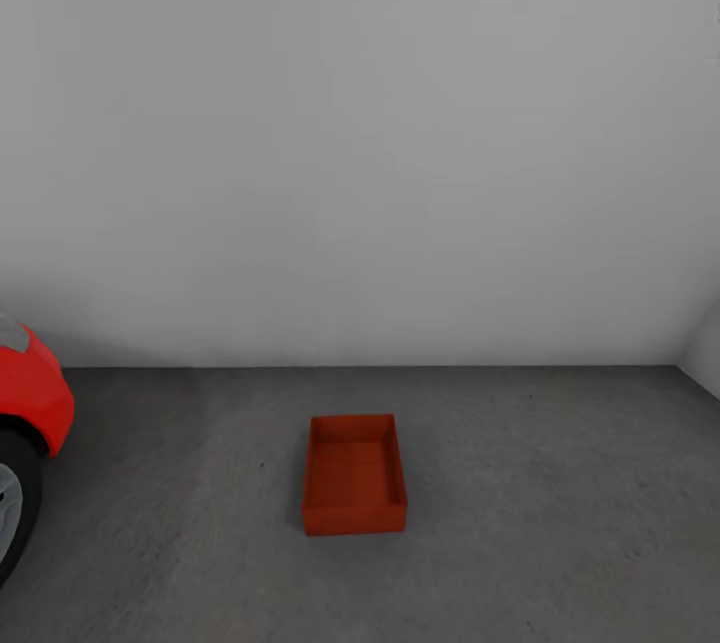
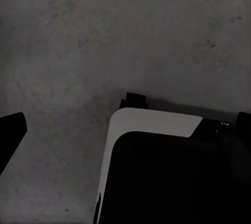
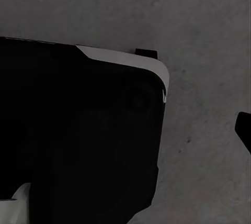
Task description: Move the two storage containers from the living room to the garage. In the garage, place one container on the floor and stack the other container on top of it (either order is fine).
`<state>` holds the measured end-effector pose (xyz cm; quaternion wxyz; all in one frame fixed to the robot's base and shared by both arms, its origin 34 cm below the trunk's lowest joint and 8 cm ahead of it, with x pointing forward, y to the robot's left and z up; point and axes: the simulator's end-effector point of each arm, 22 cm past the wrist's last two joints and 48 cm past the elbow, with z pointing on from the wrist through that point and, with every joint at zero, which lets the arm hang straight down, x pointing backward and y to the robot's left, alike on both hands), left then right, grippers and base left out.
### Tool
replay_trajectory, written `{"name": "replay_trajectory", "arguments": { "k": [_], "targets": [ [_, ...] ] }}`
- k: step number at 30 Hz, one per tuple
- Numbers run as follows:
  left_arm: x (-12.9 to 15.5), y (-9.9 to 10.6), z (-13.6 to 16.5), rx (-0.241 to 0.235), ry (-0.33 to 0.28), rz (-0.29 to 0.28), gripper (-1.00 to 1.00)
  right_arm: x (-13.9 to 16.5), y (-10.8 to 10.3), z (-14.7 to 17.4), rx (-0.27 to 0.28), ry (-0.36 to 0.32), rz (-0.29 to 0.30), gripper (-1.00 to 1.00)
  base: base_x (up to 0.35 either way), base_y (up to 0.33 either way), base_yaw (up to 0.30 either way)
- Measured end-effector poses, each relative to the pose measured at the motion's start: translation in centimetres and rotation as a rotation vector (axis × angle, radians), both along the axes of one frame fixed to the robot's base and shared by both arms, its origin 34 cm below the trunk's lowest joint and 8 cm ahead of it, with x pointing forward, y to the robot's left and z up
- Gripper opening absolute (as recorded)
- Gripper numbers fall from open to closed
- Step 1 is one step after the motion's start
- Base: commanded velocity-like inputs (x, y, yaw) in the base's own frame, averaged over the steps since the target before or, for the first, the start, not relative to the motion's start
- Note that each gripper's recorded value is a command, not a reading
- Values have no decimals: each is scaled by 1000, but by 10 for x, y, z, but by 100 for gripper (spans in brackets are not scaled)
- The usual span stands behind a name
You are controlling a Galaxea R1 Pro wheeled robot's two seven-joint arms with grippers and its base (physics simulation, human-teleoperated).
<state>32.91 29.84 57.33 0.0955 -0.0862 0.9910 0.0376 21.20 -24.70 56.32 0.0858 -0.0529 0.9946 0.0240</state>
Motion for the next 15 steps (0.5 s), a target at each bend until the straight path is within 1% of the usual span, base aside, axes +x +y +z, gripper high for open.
{"name": "replay_trajectory", "arguments": {
  "k": [3, 5, 9, 15],
  "targets": [
    [-4, -2, 0, -6, 8, 6, 100, 2, 0, 0, 0, -5, 0, 100, 0, 0, 0],
    [-21, -3, -3, -12, 32, 9, 100, 3, 0, 1, 0, -8, 0, 100, 0, 0, 0],
    [-39, 0, -5, -11, 53, 12, 100, 6, 0, 1, 0, -15, 0, 100, 0, 0, 0],
    [-47, 0, -5, -9, 51, 11, 100, 9, 0, 2, 0, -24, -1, 100, 0, 0, 0]
  ]
}}
